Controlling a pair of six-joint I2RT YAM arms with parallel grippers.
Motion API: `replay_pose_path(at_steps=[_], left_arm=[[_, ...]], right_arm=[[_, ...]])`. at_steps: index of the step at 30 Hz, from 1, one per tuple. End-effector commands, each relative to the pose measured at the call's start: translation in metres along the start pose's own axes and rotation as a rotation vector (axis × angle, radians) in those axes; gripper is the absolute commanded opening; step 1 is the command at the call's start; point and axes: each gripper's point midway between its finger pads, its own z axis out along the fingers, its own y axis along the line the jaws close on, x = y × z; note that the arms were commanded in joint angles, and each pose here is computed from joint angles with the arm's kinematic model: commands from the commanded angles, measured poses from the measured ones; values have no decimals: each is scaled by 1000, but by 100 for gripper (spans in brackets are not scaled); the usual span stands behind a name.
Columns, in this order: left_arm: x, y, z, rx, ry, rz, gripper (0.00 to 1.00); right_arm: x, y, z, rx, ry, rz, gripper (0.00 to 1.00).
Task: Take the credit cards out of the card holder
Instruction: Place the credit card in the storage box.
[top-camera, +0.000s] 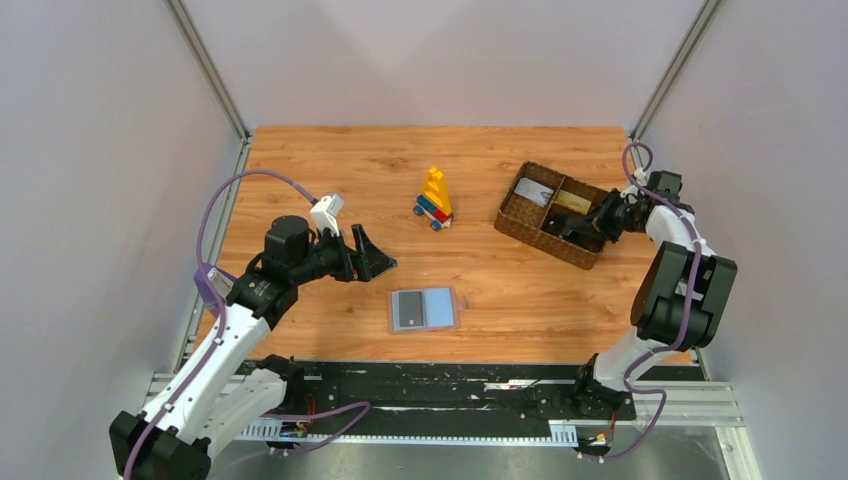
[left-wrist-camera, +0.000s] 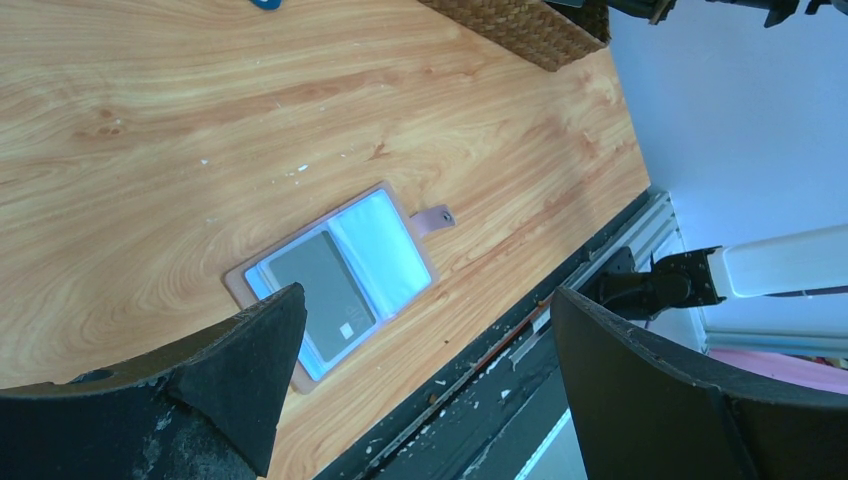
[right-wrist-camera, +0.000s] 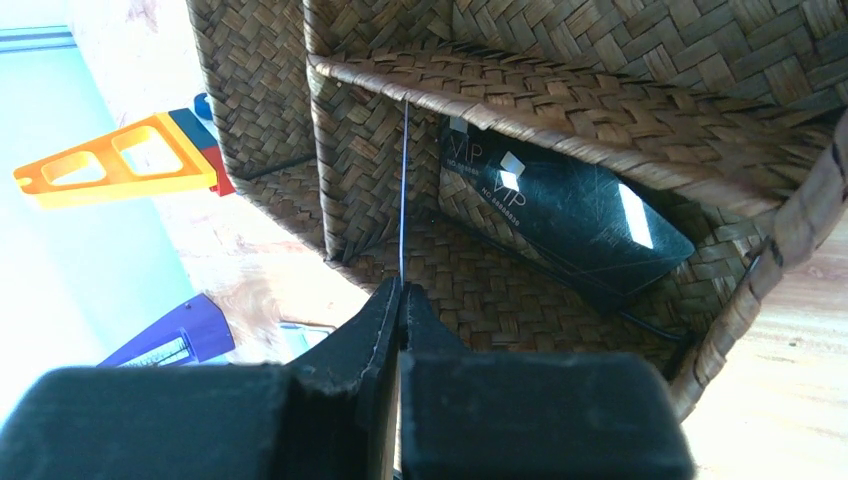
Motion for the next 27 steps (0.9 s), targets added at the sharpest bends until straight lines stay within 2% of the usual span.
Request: replay_pose_path(at_steps=[1, 5, 14, 27], left_arm=[[-11, -5, -1, 13, -39, 18, 100], [-9, -4, 0, 14, -37, 14, 100], [-9, -5, 1, 19, -33, 13, 100], [-4, -1, 1, 8, -20, 13, 100]], right_arm=[[-16, 8, 3, -38, -18, -63, 0], [-18, 2, 10, -33, -5, -67, 1], [-22, -6, 24, -19, 7, -69, 13], [-35, -12, 27, 67, -30, -61, 21]])
